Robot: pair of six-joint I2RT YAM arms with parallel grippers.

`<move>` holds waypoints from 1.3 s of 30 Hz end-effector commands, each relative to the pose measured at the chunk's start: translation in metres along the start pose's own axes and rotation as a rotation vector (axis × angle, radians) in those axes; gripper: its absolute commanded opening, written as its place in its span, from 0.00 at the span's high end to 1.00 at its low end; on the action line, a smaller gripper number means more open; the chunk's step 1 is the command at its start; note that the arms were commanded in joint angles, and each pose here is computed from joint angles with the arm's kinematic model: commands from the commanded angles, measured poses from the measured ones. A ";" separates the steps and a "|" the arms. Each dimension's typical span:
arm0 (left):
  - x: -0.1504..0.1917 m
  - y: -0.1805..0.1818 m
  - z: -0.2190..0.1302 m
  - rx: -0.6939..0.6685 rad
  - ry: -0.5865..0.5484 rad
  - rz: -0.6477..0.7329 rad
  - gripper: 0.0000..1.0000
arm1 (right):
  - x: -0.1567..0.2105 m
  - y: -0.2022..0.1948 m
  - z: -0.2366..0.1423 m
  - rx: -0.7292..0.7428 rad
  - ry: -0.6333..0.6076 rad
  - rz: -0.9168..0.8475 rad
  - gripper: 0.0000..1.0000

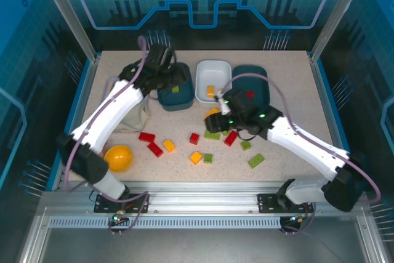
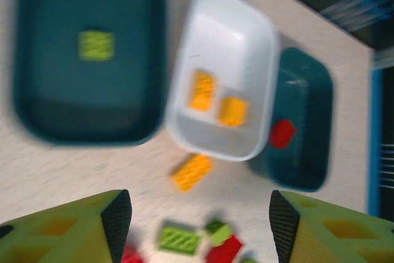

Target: Sort the legos into containers by color

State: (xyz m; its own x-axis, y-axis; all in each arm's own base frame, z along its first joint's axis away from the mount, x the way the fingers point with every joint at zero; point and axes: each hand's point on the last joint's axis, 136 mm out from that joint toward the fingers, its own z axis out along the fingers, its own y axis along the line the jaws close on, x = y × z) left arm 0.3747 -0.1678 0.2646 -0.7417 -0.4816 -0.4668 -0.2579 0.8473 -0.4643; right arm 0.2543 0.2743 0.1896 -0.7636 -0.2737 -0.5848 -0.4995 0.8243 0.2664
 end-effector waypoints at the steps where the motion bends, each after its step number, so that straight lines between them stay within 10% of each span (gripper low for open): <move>1: 0.035 0.087 -0.020 -0.269 -0.003 -0.041 0.34 | -0.003 0.060 0.031 -0.126 0.033 -0.193 0.30; 12: 0.086 0.206 -0.136 -0.438 -0.135 -0.138 0.30 | -0.002 0.145 0.163 -0.138 0.222 -0.368 0.22; 28: 0.091 0.227 -0.183 -0.449 -0.176 -0.096 0.29 | 0.005 0.150 0.265 -0.052 0.293 -0.448 0.13; 39: 0.089 0.220 -0.178 -0.418 -0.175 -0.092 0.29 | 0.013 0.134 0.280 0.034 0.332 -0.438 0.56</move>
State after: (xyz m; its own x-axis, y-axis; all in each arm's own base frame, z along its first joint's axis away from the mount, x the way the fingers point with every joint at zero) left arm 0.1409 0.0143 0.2488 -0.6005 -0.5755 -0.5552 -0.5868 0.7888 -0.1830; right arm 0.3043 0.5297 0.0221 -0.5704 -0.7001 -0.4295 -0.7896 0.6114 0.0519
